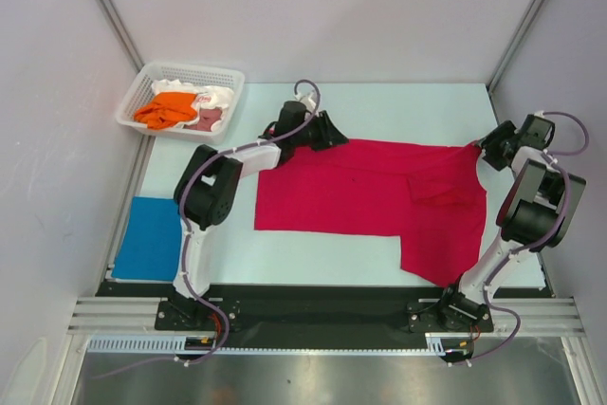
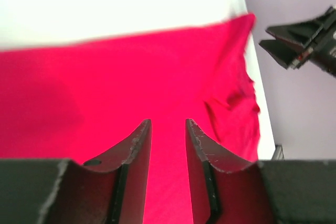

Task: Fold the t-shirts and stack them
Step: Fold the tshirt

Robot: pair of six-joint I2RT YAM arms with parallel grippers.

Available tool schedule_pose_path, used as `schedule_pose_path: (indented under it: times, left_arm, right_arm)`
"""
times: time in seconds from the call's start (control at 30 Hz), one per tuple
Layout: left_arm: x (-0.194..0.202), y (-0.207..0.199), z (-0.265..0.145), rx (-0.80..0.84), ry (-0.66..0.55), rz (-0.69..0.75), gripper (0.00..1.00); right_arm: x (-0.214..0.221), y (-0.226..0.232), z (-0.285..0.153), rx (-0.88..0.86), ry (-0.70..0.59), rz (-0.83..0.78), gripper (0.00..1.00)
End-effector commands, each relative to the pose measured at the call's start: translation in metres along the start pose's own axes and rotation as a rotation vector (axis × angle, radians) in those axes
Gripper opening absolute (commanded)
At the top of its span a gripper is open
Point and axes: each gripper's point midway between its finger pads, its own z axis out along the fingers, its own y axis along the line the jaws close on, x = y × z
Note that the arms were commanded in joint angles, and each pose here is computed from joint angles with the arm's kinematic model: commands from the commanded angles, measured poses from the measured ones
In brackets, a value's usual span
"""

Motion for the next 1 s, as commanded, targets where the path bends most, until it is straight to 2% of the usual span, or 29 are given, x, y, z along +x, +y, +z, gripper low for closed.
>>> schedule_pose_path:
  times: [0.0, 0.1, 0.17, 0.2, 0.33, 0.4, 0.47, 0.5, 0.53, 0.6, 0.7, 0.87, 0.97]
  left_arm:
    - [0.002, -0.010, 0.000, 0.069, 0.055, 0.007, 0.36]
    - [0.026, -0.035, 0.010, 0.134, 0.098, -0.011, 0.40]
    - [0.062, -0.063, 0.024, 0.188, 0.158, -0.028, 0.45]
    - [0.079, -0.088, 0.031, 0.229, 0.179, -0.013, 0.45]
    - [0.121, -0.122, 0.048, 0.262, 0.207, -0.055, 0.44]
    - [0.141, -0.138, 0.054, 0.259, 0.214, -0.026, 0.41]
    - [0.144, -0.139, 0.064, 0.189, 0.173, 0.063, 0.40]
    - [0.159, -0.146, 0.068, 0.178, 0.180, 0.118, 0.40]
    - [0.156, -0.141, 0.074, 0.130, 0.132, 0.218, 0.41]
    - [0.167, -0.139, 0.081, 0.050, 0.132, 0.331, 0.41]
    - [0.168, -0.131, 0.091, -0.046, 0.120, 0.346, 0.40]
    - [0.166, -0.128, 0.104, -0.093, 0.120, 0.304, 0.35]
    - [0.169, -0.125, 0.112, -0.104, 0.131, 0.309, 0.40]
  right_arm:
    - [-0.012, 0.012, 0.007, -0.018, 0.003, -0.027, 0.56]
    - [-0.001, -0.003, -0.007, 0.095, 0.003, 0.023, 0.57]
    - [0.016, -0.013, -0.028, 0.163, 0.022, 0.055, 0.61]
    - [0.017, -0.016, -0.036, 0.188, 0.012, 0.064, 0.62]
    - [0.051, -0.023, -0.068, 0.229, 0.070, 0.057, 0.66]
    - [0.061, -0.019, -0.085, 0.208, 0.073, 0.025, 0.66]
    - [0.064, -0.014, -0.103, 0.199, 0.057, -0.003, 0.65]
    - [0.068, -0.015, -0.109, 0.201, 0.057, -0.014, 0.65]
    - [0.070, -0.015, -0.114, 0.197, 0.056, -0.020, 0.65]
    - [0.070, -0.011, -0.125, 0.183, 0.042, -0.028, 0.65]
    - [0.069, -0.006, -0.131, 0.160, 0.033, -0.039, 0.66]
    - [0.069, -0.010, -0.133, 0.168, 0.033, -0.048, 0.66]
    - [0.066, -0.012, -0.136, 0.162, 0.023, -0.042, 0.66]
